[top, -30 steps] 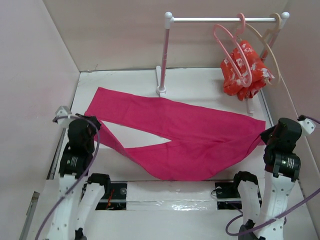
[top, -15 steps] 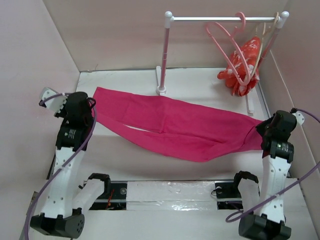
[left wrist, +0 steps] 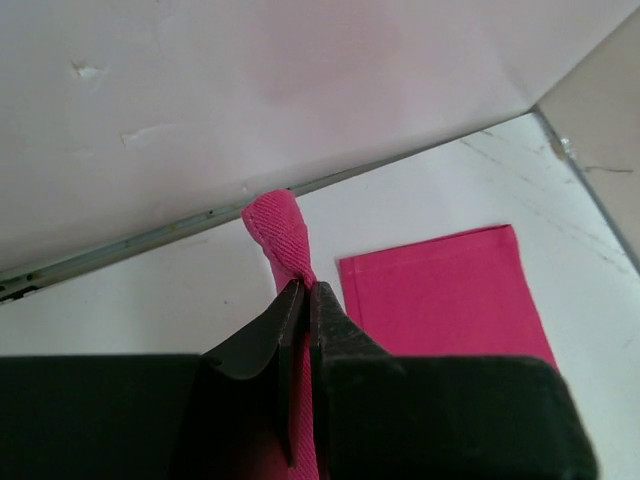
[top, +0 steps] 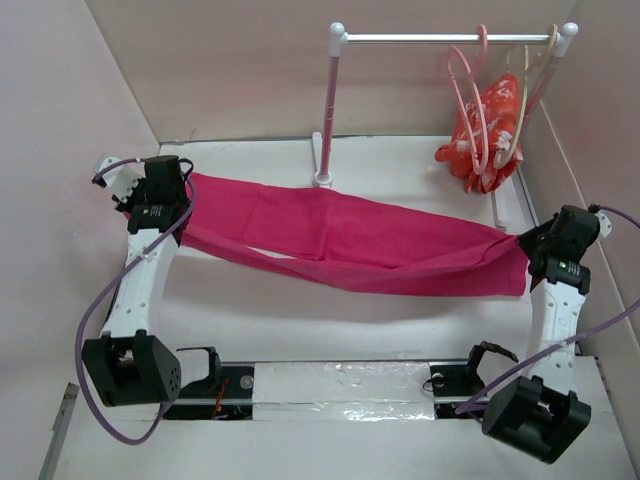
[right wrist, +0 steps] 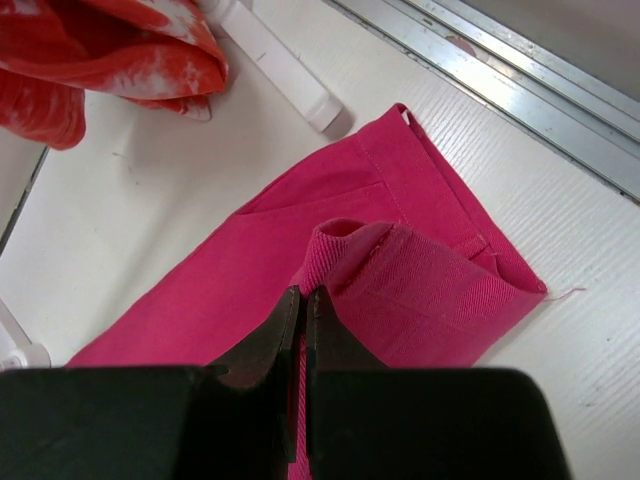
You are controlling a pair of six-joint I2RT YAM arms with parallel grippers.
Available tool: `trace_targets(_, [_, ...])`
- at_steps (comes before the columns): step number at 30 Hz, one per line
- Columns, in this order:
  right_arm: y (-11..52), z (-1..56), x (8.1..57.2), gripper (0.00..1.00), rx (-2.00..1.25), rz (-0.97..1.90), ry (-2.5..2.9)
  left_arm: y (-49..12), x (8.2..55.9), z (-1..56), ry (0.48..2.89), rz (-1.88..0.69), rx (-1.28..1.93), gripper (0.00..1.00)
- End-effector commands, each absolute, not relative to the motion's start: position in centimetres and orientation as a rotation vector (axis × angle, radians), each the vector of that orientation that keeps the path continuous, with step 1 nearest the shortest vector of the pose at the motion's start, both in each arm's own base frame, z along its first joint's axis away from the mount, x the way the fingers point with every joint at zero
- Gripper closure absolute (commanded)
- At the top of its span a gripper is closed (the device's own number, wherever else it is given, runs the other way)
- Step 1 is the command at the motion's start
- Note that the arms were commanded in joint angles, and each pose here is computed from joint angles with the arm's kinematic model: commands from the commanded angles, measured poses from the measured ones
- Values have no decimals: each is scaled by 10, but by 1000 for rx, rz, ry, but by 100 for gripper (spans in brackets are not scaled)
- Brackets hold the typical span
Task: Place the trousers on the hanger
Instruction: Fold the trousers at the center of the board.
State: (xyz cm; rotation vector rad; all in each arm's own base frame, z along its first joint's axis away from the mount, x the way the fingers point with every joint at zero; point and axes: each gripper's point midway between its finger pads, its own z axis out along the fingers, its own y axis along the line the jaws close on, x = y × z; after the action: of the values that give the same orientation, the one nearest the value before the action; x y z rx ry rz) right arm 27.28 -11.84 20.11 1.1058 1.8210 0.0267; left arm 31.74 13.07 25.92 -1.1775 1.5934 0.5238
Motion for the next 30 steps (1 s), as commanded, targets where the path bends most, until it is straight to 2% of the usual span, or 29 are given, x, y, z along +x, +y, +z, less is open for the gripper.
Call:
trace_targets(1, [-137, 238, 293, 100, 1046, 21, 1663, 143, 321, 281, 1517, 516, -1218, 100])
trace_targets(10, [-162, 213, 305, 100, 1112, 40, 1650, 151, 355, 254, 1640, 585, -1179, 100])
trace_targets(18, [-168, 210, 333, 100, 1107, 135, 1656, 151, 404, 250, 1674, 587, -1136, 100])
trace_targets(25, [-170, 189, 363, 100, 1140, 152, 1699, 133, 453, 224, 1740, 583, -1069, 100])
trace_targets(30, [-173, 183, 390, 96, 1150, 103, 1729, 133, 490, 212, 1760, 583, -1049, 100])
